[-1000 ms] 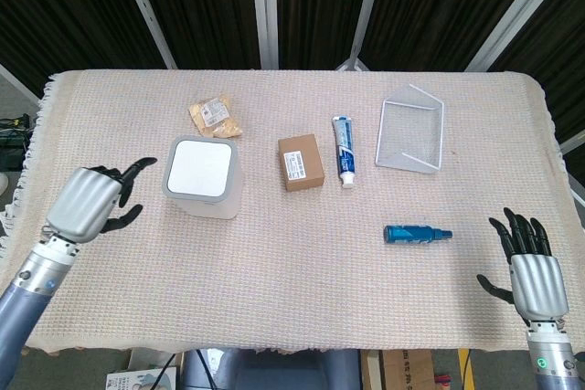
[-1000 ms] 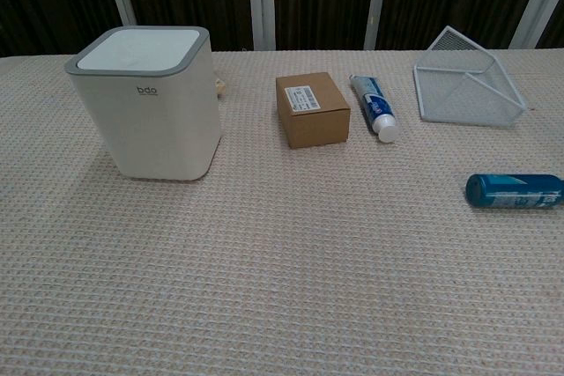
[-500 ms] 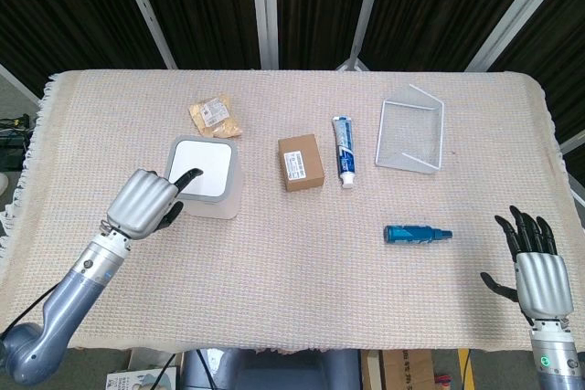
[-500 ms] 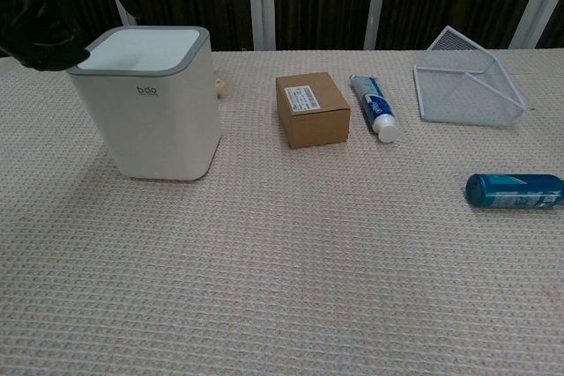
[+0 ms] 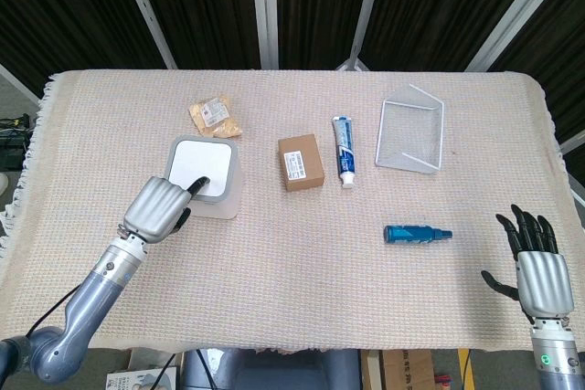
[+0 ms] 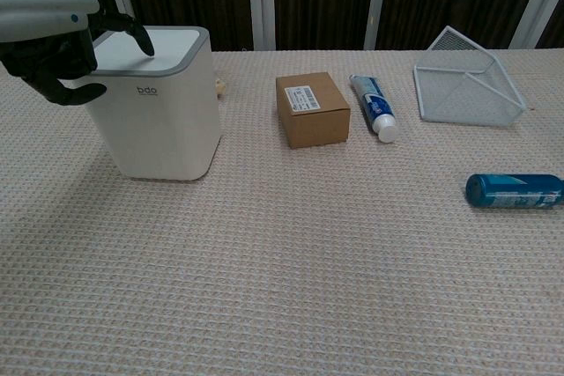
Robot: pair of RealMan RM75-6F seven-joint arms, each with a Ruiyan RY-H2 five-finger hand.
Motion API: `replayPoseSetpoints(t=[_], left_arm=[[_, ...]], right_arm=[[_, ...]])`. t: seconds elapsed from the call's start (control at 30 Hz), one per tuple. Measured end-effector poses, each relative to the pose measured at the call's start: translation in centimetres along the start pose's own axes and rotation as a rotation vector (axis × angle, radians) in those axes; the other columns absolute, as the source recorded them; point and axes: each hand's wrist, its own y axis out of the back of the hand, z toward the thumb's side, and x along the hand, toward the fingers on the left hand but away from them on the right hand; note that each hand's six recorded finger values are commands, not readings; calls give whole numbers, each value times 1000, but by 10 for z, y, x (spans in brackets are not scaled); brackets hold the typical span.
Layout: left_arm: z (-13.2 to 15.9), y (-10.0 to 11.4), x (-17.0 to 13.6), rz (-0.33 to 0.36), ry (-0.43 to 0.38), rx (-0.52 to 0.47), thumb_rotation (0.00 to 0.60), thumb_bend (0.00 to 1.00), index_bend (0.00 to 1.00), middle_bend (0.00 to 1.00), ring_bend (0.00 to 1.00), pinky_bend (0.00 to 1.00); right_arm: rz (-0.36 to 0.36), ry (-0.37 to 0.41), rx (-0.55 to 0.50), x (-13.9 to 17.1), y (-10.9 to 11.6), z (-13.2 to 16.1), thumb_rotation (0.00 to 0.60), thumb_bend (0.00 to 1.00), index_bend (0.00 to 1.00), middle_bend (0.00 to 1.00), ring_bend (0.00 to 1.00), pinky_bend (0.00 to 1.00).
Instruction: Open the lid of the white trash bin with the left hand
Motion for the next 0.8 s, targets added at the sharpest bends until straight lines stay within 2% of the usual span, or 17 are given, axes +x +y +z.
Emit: replayPoseSetpoints(t=[0.47,0.6,0.73,0.8], left_arm=[[-4,-24,1,-70,7,39,600,611,322,906,774,669],[-5,-19,0,-45,13,38,600,593,316,883,773,669],[-5,-2,-4,25,19,20,600,556,309,821,754,669],[-5,7,-7,69,24,9,600,528,311,771,713,664]], right_arm=[[4,-5,-1,-1,-3,1,600,143,153,0,78,43],[1,-9,-2,-1,-3,1,600,143,153,0,78,43],[1,-7,-3,0,-3,1,600,143,153,0,79,43],[3,-7,-2,0,-4,2,600,143,153,0,80,43]])
